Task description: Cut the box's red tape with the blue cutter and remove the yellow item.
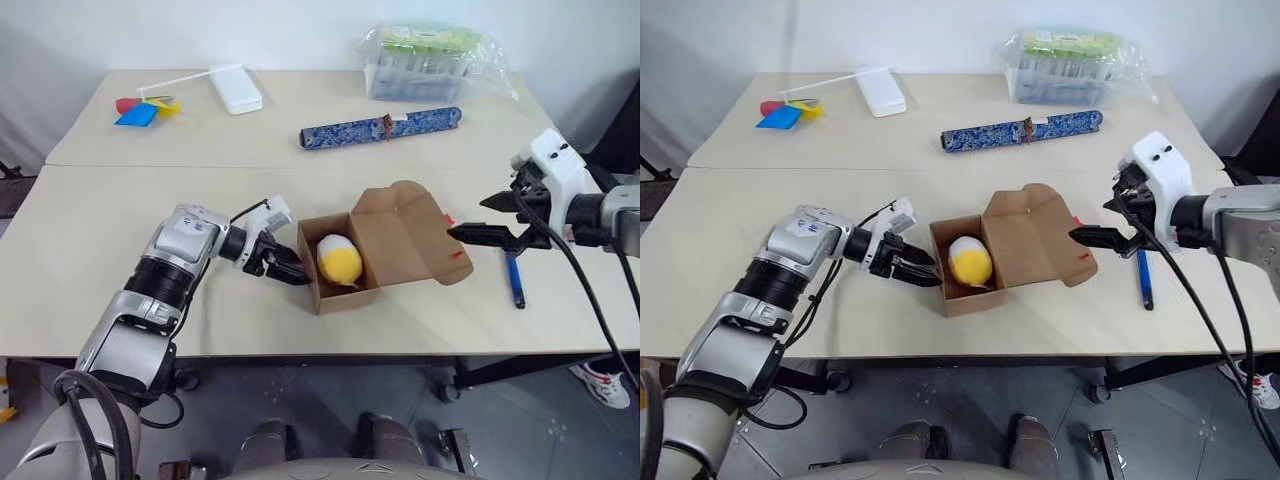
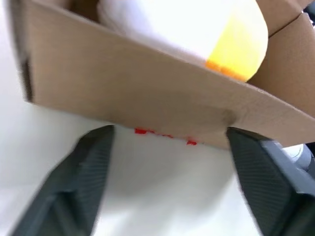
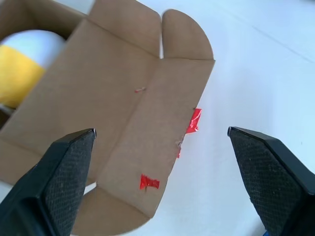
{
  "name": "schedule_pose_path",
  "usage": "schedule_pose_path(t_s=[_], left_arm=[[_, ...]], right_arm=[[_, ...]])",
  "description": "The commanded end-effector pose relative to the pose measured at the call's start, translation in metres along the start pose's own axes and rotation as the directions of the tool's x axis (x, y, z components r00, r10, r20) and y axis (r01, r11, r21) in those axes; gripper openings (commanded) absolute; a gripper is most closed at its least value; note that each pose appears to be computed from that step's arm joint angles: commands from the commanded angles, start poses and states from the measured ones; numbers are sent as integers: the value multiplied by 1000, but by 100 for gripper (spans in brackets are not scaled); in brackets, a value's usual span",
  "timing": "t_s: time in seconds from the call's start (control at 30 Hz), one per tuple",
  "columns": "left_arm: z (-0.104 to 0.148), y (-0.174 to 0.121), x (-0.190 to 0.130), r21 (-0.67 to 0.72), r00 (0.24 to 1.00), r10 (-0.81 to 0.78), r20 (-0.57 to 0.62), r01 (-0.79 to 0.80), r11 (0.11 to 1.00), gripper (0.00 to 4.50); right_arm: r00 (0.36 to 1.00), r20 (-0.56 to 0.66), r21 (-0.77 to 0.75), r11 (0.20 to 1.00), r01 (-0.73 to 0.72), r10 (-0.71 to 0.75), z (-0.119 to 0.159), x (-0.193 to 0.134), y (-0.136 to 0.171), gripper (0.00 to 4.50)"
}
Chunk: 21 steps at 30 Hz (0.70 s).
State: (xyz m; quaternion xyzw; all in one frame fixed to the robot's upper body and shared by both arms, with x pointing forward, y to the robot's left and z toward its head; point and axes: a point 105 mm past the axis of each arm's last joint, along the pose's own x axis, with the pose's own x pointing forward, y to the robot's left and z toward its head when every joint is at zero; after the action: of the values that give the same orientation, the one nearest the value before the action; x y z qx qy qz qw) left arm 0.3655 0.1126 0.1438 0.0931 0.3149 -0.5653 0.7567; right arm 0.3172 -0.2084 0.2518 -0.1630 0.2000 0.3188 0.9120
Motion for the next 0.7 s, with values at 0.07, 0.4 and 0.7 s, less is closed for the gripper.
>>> schedule_pose_path(t_s=[0.07, 0.4, 0.7], left_arm=[[-4, 21, -40, -31, 987, 159, -13, -159, 987, 447], [54, 18, -95, 117, 965, 245, 92, -255, 960, 447], [94, -30, -35, 386, 1000, 12, 11, -15, 923, 447]], right_arm=[[998, 64, -82, 997, 2, 3, 21, -19, 6, 450], [996, 85, -91, 996, -15, 22, 19, -18, 14, 450], [989, 121, -152, 986, -64, 83, 19, -20, 34, 450]])
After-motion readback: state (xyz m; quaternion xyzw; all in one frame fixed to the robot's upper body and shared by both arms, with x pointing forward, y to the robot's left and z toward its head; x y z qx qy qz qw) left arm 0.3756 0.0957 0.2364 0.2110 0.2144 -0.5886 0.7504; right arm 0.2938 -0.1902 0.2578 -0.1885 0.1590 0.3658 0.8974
